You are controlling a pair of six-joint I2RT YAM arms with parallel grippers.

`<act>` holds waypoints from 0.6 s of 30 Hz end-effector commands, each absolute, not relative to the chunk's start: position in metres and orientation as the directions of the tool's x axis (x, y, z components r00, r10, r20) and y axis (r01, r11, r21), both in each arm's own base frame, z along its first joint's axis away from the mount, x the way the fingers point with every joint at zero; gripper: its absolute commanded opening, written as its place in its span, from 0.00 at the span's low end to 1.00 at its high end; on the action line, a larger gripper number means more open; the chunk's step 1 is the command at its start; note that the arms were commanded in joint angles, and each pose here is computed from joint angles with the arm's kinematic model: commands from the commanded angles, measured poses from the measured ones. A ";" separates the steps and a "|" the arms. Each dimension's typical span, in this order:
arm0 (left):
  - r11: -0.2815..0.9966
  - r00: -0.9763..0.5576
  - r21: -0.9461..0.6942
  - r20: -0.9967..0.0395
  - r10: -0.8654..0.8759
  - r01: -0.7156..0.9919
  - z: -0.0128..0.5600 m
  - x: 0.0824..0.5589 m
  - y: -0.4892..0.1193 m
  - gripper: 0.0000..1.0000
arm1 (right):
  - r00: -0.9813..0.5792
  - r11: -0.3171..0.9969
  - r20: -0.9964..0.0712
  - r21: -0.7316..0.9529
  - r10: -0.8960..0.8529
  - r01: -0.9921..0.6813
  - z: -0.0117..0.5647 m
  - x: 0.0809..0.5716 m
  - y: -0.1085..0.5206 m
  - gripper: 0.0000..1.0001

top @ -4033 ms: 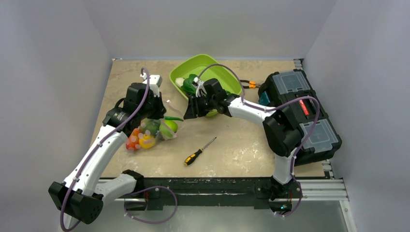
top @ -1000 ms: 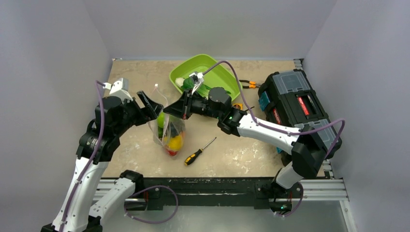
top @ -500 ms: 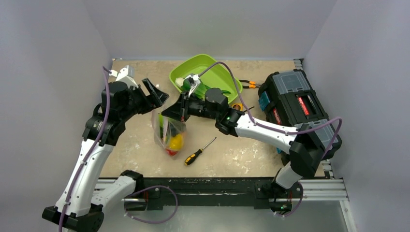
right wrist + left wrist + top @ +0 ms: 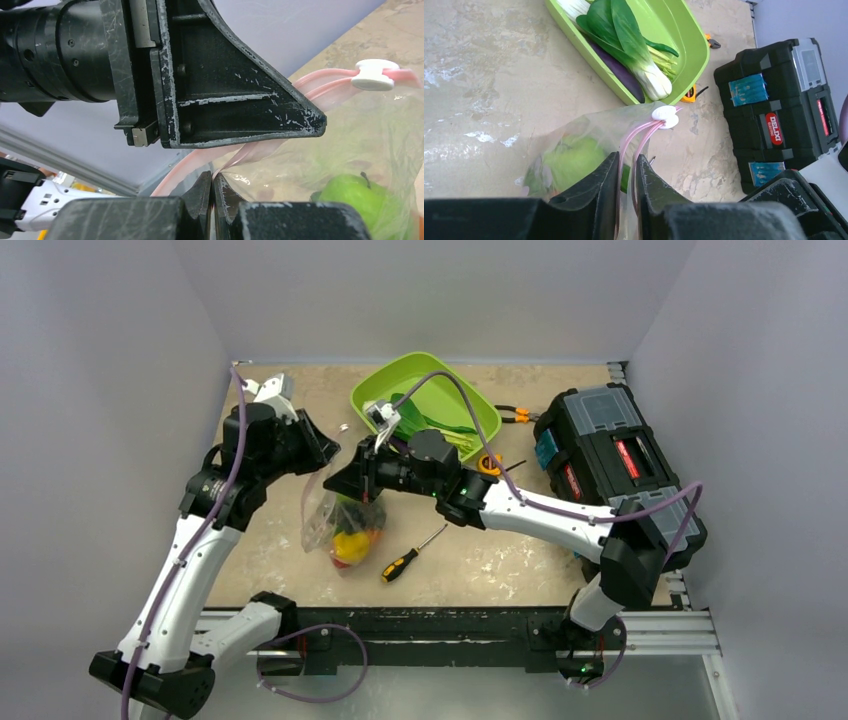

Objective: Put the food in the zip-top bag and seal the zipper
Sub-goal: Adjust the zipper food storage bag at the center of the board.

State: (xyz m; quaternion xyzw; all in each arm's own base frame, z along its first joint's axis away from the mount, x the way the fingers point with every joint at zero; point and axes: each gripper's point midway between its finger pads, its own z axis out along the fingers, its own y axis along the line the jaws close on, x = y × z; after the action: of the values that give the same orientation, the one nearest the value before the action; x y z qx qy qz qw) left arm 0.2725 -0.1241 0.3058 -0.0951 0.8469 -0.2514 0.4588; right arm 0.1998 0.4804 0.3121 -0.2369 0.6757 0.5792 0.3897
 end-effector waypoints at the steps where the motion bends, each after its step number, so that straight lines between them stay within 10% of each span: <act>1: 0.882 -0.531 -0.443 -0.793 -0.300 0.162 0.324 0.278 -0.127 0.10 | -0.487 0.218 -0.854 0.518 0.181 -0.827 0.348 0.204 0.482 0.03; 15: 0.842 -0.482 -0.265 -0.876 -0.006 0.471 0.332 0.271 -0.143 0.00 | -0.145 0.217 -0.986 0.161 0.087 -0.963 0.355 0.248 0.400 0.92; 18: 0.824 -0.457 -0.244 -0.889 0.020 0.511 0.336 0.265 -0.145 0.00 | -0.033 0.194 -0.997 0.047 0.075 -0.980 0.355 0.247 0.394 0.99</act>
State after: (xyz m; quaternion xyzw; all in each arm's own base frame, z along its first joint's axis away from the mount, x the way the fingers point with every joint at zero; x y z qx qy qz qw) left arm 0.2745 -0.1385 0.3033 0.0967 0.8561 -0.2321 0.4514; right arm 0.2638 0.4019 0.3244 -0.3406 0.6356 0.4787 0.5009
